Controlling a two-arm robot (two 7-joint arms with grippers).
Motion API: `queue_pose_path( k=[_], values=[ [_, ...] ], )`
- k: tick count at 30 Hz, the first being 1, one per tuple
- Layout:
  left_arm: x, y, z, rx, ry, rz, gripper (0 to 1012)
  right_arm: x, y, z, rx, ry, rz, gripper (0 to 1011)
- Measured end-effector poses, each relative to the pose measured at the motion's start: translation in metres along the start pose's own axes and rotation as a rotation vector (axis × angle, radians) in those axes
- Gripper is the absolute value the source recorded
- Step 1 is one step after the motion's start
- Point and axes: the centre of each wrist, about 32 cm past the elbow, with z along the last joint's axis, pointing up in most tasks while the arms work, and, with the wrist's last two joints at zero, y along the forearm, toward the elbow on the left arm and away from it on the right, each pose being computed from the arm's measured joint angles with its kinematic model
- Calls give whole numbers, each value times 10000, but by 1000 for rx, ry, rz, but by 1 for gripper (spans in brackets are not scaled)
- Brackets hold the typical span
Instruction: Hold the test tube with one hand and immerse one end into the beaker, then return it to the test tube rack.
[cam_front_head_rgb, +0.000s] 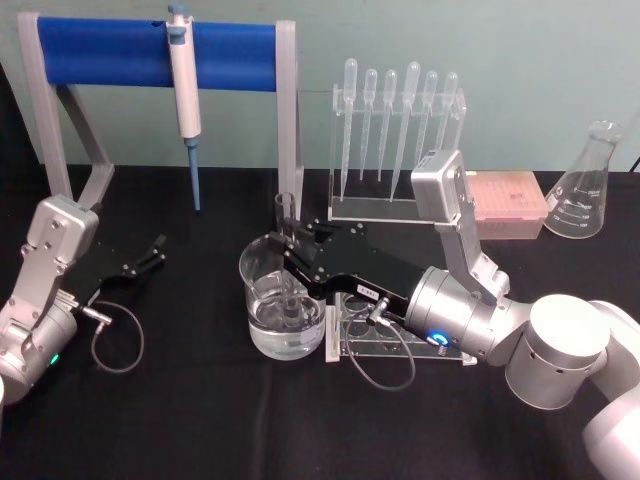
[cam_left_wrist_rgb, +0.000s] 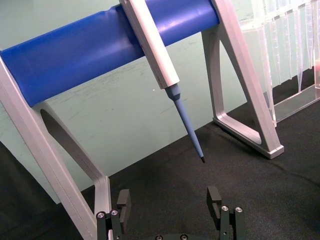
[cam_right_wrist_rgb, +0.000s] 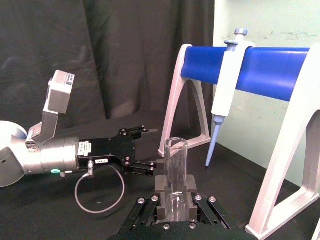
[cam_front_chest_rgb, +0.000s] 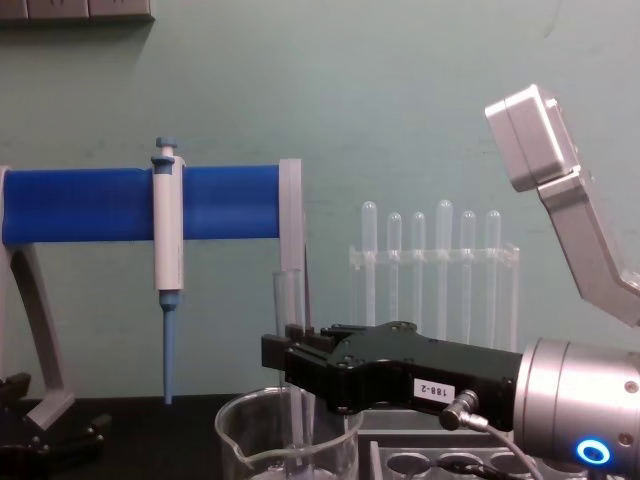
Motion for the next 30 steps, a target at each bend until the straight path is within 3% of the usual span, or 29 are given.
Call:
queue_pose_path(
  k=[30],
  values=[
    [0, 0, 0, 0, 0, 0, 1000, 0, 0, 0, 0, 0, 0, 226]
  ],
)
